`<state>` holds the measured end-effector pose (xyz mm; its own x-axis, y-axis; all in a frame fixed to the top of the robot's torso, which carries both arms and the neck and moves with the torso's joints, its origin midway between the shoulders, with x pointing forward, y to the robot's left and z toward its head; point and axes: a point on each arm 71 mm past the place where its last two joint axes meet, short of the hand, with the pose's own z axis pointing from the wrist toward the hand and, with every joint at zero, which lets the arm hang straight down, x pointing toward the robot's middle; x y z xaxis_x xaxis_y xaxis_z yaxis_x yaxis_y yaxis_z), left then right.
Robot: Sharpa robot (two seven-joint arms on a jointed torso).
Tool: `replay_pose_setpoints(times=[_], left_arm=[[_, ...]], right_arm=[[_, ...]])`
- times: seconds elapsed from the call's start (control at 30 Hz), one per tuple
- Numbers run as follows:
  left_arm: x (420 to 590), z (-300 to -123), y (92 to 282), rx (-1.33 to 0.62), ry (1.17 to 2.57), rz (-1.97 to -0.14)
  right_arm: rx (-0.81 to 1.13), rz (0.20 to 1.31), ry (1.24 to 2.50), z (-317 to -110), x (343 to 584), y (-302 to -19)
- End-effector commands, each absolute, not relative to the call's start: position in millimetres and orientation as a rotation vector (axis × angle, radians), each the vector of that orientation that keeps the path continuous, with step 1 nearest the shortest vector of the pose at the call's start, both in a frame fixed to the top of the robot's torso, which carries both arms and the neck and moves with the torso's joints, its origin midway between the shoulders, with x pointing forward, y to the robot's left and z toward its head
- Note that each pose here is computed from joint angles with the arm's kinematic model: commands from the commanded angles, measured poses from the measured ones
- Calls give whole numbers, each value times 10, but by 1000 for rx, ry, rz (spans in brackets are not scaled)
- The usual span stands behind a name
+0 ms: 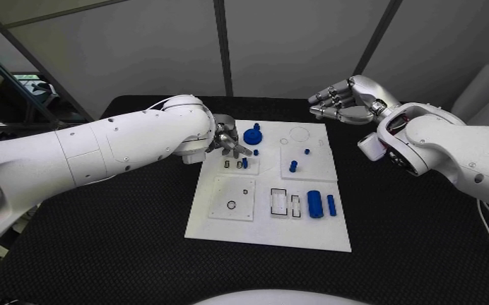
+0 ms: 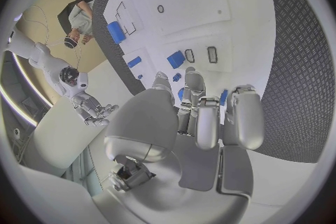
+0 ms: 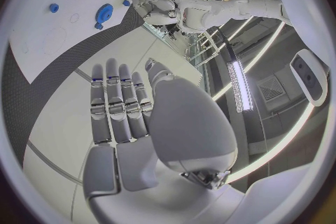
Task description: Assemble the parts on the task board
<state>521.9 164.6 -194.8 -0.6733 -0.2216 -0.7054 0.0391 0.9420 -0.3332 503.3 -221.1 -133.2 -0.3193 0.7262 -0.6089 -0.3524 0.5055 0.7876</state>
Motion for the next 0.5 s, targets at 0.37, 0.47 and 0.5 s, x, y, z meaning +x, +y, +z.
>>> replay_pose_setpoints(times=[0.37,0.47,0.5], left_arm=[[5229,-1974,1550,-71,2311,-379],[5229,-1977,1545,-66,2315,-377],[5228,-1978,1544,-65,2317,-377]], right_arm=[[322,1114,1535,-1316,5047,-2184],[322,1114,1536,-1318,5051,-2179],[323,1113,1536,-1319,5052,-2178]])
